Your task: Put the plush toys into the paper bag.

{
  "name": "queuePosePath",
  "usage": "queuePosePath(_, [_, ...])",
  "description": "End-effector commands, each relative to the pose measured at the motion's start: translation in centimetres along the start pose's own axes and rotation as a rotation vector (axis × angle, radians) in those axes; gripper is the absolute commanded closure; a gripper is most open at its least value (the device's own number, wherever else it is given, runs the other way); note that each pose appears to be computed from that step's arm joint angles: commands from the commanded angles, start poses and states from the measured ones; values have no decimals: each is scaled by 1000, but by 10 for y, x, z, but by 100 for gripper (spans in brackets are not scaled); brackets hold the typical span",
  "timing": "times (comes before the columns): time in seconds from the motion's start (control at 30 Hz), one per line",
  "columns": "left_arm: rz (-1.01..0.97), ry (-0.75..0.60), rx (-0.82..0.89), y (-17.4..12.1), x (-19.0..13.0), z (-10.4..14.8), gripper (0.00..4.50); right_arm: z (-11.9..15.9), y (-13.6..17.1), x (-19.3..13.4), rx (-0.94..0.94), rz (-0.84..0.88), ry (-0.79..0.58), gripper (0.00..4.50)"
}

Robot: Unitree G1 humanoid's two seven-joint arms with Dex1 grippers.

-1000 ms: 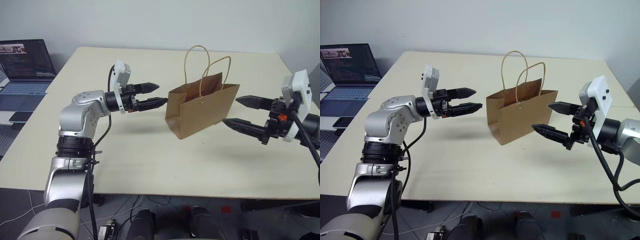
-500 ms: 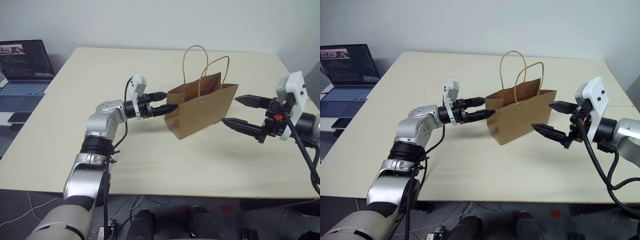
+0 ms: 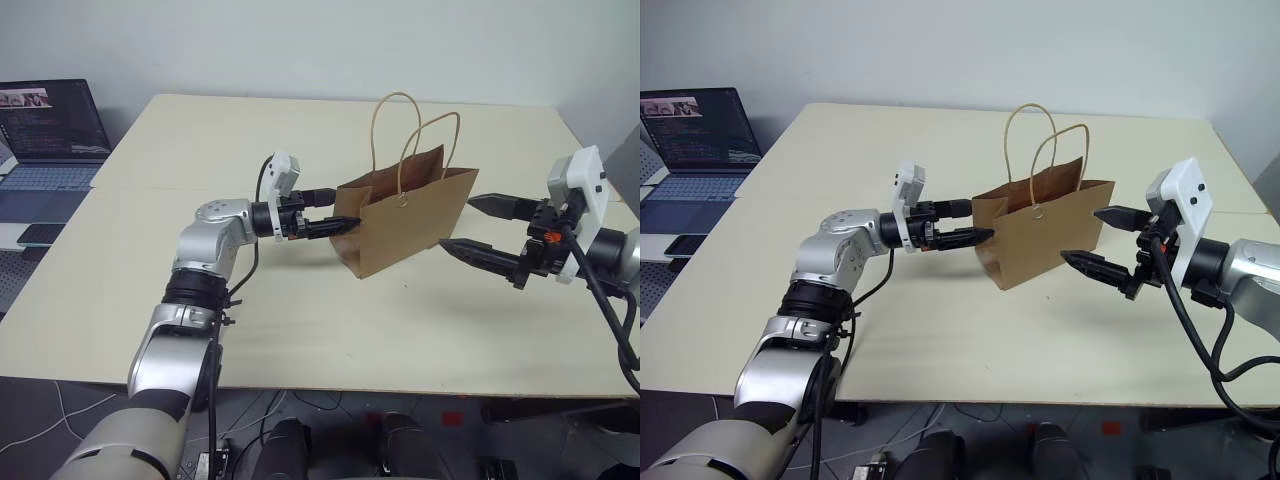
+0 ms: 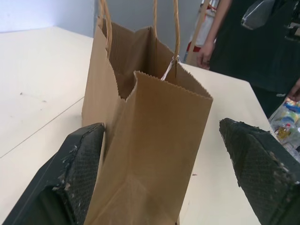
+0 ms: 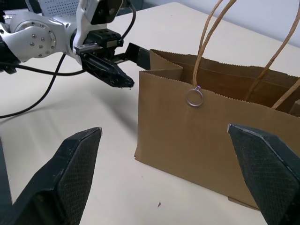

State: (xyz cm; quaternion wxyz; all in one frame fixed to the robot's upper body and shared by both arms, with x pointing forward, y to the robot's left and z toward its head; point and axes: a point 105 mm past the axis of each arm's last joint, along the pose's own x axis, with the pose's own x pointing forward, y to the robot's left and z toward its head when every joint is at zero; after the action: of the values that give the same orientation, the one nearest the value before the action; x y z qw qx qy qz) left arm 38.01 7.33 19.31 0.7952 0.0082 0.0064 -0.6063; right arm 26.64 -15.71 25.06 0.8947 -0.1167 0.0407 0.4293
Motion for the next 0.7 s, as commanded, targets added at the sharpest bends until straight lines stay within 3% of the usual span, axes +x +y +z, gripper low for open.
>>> queuePosePath(0.03, [8, -29, 60, -5, 10, 10, 30, 10, 2, -1, -40, -2, -24, 0])
queuePosePath(0.4, [109, -78, 42, -1, 20, 4, 30, 11, 1, -2, -48, -9, -26, 0])
queuePosePath(0.5, [89, -67, 42, -4, 21, 1, 86, 12, 4, -3, -50, 6, -21, 0])
queuePosePath(0.7, [77, -70, 42, -5, 21, 2, 261, 11, 7, -5, -59, 22, -6, 0])
